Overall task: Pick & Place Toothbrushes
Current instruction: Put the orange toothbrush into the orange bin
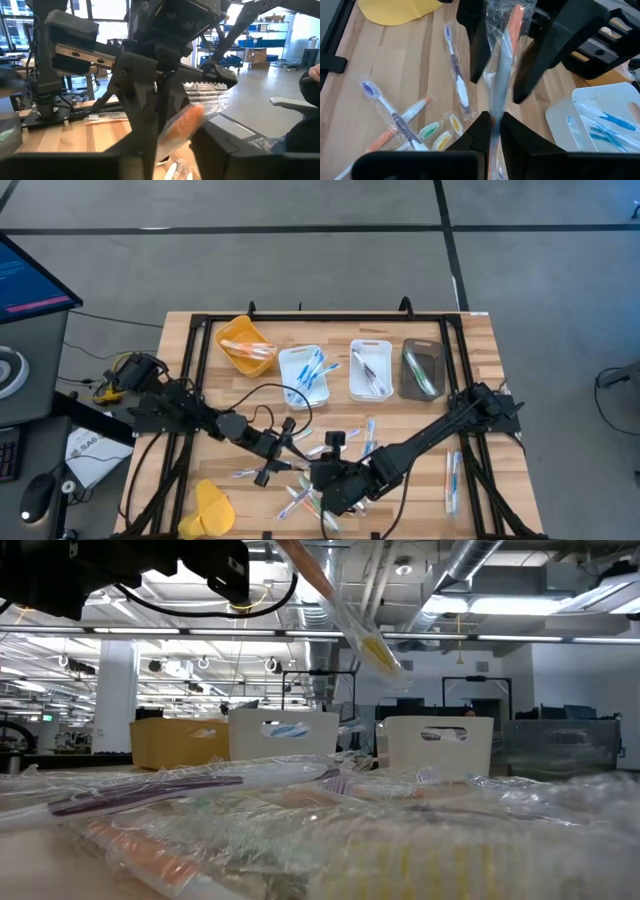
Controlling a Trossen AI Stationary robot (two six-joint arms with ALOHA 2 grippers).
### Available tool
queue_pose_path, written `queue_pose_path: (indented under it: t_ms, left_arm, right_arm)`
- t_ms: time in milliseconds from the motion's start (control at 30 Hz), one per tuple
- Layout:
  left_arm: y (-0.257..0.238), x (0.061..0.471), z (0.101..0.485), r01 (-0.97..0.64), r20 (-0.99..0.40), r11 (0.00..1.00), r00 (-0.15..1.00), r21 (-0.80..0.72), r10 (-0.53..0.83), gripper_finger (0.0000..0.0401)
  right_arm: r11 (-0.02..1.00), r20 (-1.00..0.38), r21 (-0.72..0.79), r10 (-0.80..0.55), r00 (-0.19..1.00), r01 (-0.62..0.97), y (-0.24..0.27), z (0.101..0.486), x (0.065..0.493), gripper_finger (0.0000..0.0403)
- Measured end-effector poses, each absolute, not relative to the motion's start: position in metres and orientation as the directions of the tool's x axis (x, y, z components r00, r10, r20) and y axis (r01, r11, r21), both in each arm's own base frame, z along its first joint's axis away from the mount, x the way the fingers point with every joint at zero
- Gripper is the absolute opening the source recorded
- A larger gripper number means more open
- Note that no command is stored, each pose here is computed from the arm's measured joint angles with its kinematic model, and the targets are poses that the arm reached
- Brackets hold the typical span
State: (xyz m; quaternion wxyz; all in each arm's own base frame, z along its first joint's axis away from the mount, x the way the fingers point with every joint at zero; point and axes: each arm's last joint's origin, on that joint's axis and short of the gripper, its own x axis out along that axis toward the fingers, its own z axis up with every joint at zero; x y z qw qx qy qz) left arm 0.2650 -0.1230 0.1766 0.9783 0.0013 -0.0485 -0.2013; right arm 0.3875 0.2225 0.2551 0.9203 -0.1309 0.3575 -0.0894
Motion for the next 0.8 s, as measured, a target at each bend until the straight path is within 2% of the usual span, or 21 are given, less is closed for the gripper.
queue_pose_path:
  t_ms: [133, 200, 533, 800]
  left_arm:
    - [-0.1224, 0.2653, 0.1758, 0.382, 0.086, 0.924, 0.920, 0.029, -0.383, 0.0037]
    - [-0.1220, 0.2655, 0.1757, 0.373, 0.085, 0.927, 0.923, 0.038, -0.375, 0.0017]
    - [-0.1217, 0.2656, 0.1727, 0.348, 0.054, 0.936, 0.935, 0.045, -0.350, 0.0017]
    - [-0.1217, 0.2655, 0.1724, 0.349, 0.052, 0.936, 0.935, 0.046, -0.351, 0.0017]
  right_arm:
    - [0.954, -0.637, -0.286, -0.256, 0.727, 0.085, 0.2224, 0.2549, 0.3876, 0.0030]
    - [0.954, -0.639, -0.286, -0.257, 0.725, 0.086, 0.2222, 0.2547, 0.3875, 0.0037]
    - [0.961, -0.647, -0.249, -0.255, 0.719, 0.116, 0.2221, 0.2537, 0.3869, 0.0088]
    - [0.968, -0.695, -0.213, -0.246, 0.676, 0.133, 0.2207, 0.2502, 0.3824, 0.0184]
